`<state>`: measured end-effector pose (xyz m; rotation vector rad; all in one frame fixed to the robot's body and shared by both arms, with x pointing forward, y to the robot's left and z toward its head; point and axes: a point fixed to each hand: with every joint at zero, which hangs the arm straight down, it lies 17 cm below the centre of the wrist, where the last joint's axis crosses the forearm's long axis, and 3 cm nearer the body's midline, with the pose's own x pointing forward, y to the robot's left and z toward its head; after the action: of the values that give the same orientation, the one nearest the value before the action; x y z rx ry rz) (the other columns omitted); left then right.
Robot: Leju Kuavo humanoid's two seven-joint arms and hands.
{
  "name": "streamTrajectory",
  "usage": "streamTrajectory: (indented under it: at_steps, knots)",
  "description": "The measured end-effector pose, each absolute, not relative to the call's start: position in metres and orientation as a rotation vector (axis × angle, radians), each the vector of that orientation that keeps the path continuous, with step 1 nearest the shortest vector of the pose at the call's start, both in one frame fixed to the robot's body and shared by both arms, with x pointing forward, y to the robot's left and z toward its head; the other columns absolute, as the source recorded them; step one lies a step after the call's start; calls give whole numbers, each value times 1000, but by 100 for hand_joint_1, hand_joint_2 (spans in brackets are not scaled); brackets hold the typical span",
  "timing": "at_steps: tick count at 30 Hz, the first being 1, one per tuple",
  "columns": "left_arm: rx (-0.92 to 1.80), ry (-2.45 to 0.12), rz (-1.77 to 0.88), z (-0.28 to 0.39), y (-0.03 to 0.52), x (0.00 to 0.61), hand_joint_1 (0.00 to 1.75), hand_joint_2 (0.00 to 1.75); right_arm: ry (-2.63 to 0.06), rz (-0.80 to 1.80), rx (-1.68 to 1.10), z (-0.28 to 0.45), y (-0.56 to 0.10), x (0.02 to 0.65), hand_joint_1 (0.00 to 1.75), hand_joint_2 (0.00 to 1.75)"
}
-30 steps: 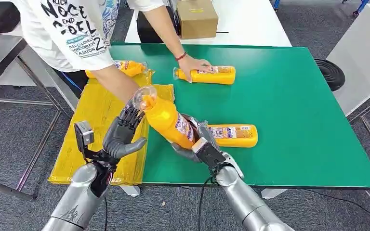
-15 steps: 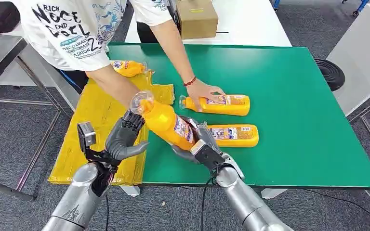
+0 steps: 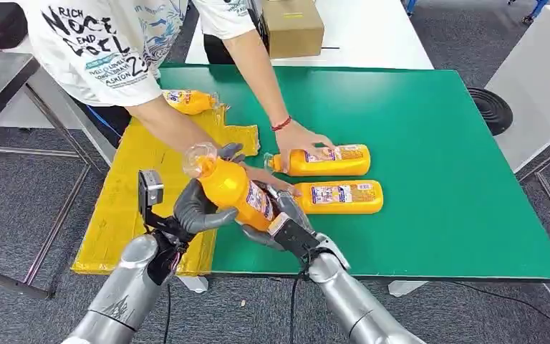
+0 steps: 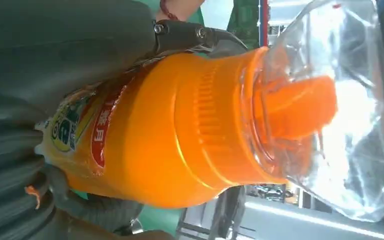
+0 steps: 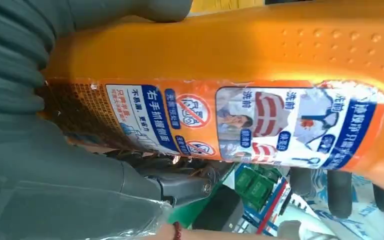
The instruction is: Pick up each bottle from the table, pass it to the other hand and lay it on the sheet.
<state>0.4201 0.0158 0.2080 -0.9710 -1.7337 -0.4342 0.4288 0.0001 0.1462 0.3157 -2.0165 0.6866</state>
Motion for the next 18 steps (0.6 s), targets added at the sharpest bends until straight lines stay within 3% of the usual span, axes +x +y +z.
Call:
streamTrajectory:
  at_steps: [12, 13, 14, 15, 16, 18]
  knots:
    - [-899, -1752, -489, 202, 7, 423, 0, 175, -2001, 685, 327, 142, 0, 428, 175, 175]
    - [-891, -1755, -490, 202, 7, 424, 26, 175, -2001, 685, 327, 142, 0, 428, 175, 175]
    - [-885, -1757, -494, 202, 6, 423, 147, 175, -2000, 685, 328, 142, 0, 428, 175, 175]
    - [-880, -1760, -497, 201, 6, 423, 147, 175, -1999, 684, 329, 141, 0, 428, 175, 175]
    - [-875, -1763, -497, 201, 6, 424, 175, 175, -1999, 684, 330, 141, 0, 428, 175, 175]
    - [-863, -1769, -500, 201, 5, 424, 175, 175, -1997, 684, 330, 141, 0, 428, 175, 175]
